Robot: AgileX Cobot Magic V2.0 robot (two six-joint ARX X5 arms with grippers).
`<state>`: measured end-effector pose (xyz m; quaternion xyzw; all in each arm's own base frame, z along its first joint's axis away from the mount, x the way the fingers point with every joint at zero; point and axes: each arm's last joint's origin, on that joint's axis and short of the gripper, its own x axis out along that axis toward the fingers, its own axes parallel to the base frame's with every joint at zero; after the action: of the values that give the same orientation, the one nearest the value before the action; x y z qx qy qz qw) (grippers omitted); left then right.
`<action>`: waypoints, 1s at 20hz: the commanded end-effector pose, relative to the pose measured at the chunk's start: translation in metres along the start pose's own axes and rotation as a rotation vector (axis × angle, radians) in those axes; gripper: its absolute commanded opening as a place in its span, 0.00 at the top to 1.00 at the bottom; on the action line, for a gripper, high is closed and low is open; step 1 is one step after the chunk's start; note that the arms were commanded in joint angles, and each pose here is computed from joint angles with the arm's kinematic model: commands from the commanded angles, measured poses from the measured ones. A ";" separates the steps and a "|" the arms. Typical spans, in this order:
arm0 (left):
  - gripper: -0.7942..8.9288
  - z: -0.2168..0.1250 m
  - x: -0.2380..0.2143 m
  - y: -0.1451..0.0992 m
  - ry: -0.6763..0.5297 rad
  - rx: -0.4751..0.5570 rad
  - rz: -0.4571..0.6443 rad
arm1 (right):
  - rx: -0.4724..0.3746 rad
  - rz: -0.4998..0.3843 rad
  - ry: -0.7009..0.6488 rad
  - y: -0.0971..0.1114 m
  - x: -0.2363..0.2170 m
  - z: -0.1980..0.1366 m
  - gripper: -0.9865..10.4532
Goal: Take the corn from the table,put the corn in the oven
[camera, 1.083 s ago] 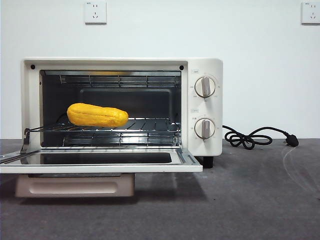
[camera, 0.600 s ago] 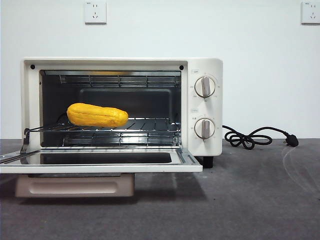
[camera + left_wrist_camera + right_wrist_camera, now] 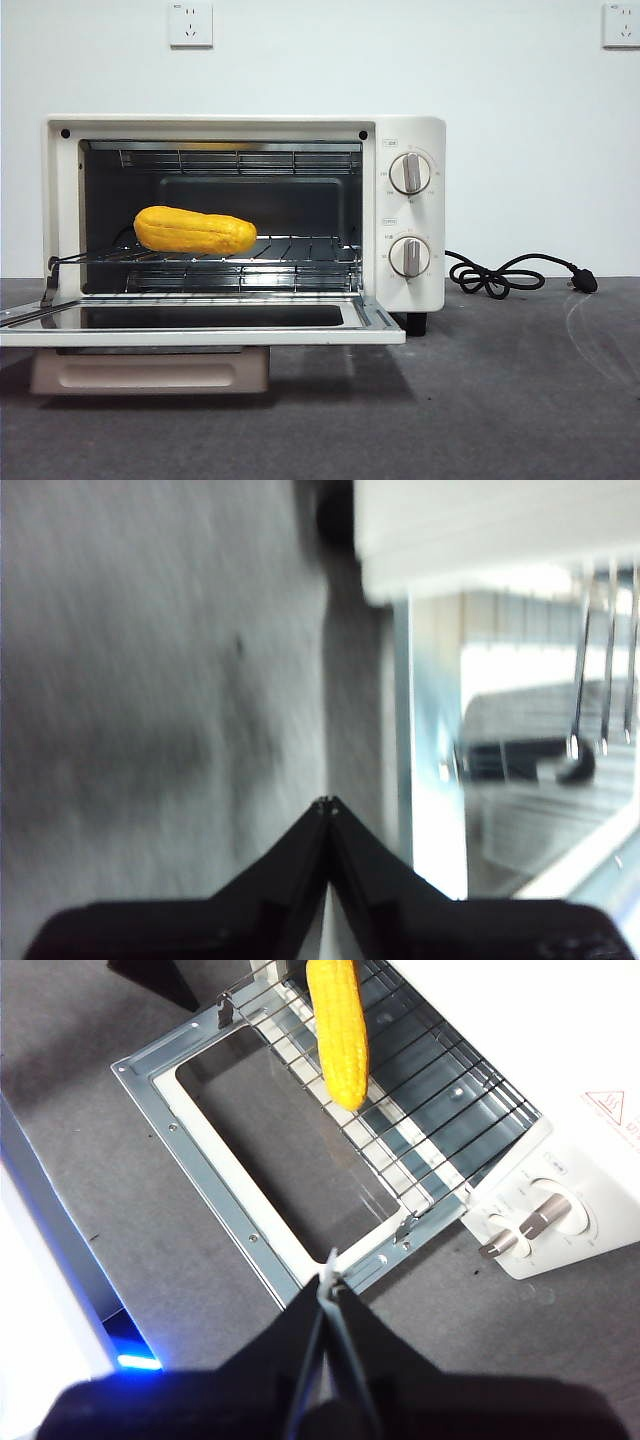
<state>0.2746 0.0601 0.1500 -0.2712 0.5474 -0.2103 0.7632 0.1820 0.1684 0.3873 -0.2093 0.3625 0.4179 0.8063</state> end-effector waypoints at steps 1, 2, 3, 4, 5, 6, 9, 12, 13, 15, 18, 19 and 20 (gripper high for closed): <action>0.93 0.001 0.006 -0.001 0.000 -0.010 -0.004 | -0.006 0.002 -0.001 0.000 0.000 -0.001 0.92; 0.93 0.002 0.008 -0.004 0.000 0.004 -0.007 | -0.006 0.002 -0.001 0.000 0.000 -0.001 0.92; 0.93 0.002 0.010 -0.006 0.002 0.017 -0.009 | -0.006 0.002 -0.001 0.000 0.000 -0.001 0.92; 0.93 0.003 0.013 -0.009 0.008 0.030 -0.006 | -0.006 0.002 -0.002 0.000 0.000 -0.001 0.92; 0.93 0.003 0.016 -0.012 0.020 0.040 0.003 | -0.006 0.001 -0.002 0.000 0.000 -0.001 0.92; 0.93 0.002 0.019 -0.015 0.029 0.049 0.005 | -0.006 0.001 -0.002 0.000 0.000 -0.001 0.92; 0.93 0.001 0.024 -0.021 0.052 0.068 -0.003 | -0.006 0.002 -0.001 0.000 0.000 -0.001 0.92; 0.93 -0.002 0.028 -0.026 0.085 0.067 -0.009 | -0.006 0.002 -0.001 0.000 0.000 -0.001 0.92; 0.93 -0.003 0.029 -0.027 0.103 0.059 -0.011 | -0.006 0.002 -0.001 0.000 0.000 -0.001 0.92; 0.93 -0.008 0.029 -0.029 0.139 0.046 -0.028 | -0.006 0.002 -0.001 0.000 0.000 -0.001 0.92; 0.93 -0.015 0.027 -0.029 0.201 0.011 -0.032 | -0.006 0.001 0.000 0.000 0.000 -0.001 0.92; 0.93 -0.018 0.026 -0.028 0.225 0.004 -0.034 | -0.006 0.001 0.000 0.000 0.000 -0.001 0.92; 0.93 -0.020 0.025 -0.029 0.242 0.002 -0.037 | -0.006 0.001 0.000 0.000 0.000 -0.001 0.92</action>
<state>0.2651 0.0239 0.1475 -0.2465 0.6304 -0.2255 0.7007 0.1820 0.1684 0.3873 -0.2093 0.3625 0.4179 0.8063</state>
